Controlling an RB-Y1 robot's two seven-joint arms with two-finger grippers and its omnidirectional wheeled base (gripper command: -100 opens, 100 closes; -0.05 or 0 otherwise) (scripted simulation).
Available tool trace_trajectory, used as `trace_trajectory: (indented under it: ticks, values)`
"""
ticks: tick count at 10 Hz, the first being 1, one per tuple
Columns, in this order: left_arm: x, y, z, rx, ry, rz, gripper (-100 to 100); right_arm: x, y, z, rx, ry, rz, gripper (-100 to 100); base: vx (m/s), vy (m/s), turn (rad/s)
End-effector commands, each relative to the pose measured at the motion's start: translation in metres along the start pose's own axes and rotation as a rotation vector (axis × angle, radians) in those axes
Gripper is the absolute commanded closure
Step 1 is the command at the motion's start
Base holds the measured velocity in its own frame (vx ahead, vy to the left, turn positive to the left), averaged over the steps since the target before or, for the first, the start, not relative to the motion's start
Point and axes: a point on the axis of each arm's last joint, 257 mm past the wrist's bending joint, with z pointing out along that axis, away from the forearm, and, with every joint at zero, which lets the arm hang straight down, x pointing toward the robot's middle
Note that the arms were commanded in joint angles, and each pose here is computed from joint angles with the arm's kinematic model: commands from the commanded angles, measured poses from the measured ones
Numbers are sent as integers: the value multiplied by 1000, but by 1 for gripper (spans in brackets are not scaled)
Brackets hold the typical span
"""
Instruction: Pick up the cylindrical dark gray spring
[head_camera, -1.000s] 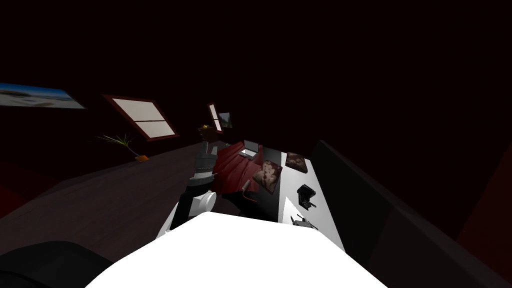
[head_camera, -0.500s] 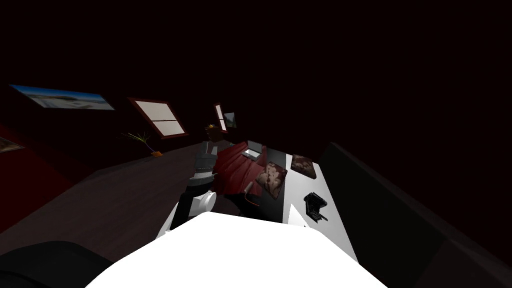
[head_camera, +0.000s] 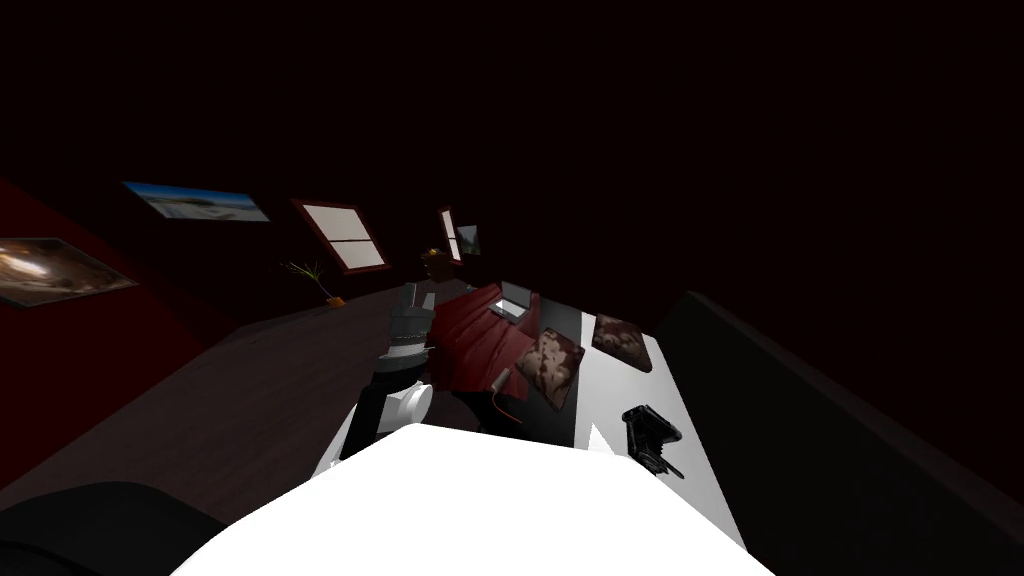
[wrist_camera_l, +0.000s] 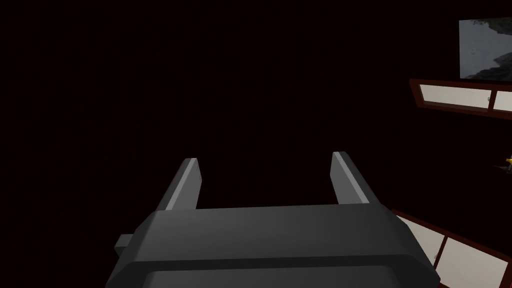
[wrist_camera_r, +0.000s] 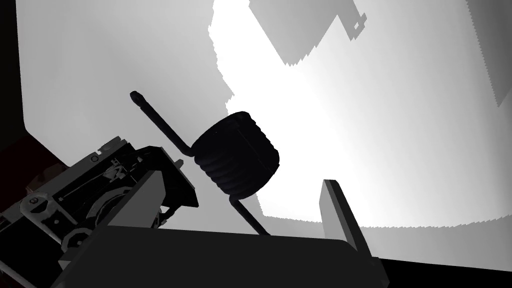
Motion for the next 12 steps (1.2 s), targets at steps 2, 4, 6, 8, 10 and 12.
trace_trajectory:
  ticks: [2,4,6,8,10,12]
  values:
    - [0,0,0,0,0,0,0,6,0,-2,2,13,-21,-100,34,-5,25]
    - [0,0,0,0,0,0,0,0,3,4,7,19,-15,-100,-13,-12,26]
    - [0,0,0,0,0,0,0,-10,10,12,9,24,-5,-100,-66,-70,67]
    - [0,0,0,0,0,0,0,-21,17,20,11,29,4,-100,-68,-62,53]
    - [0,0,0,0,0,0,0,-22,18,21,11,29,4,-100,-30,-36,26]
    - [0,0,0,0,0,0,0,-23,18,22,10,29,5,100,0,0,0]
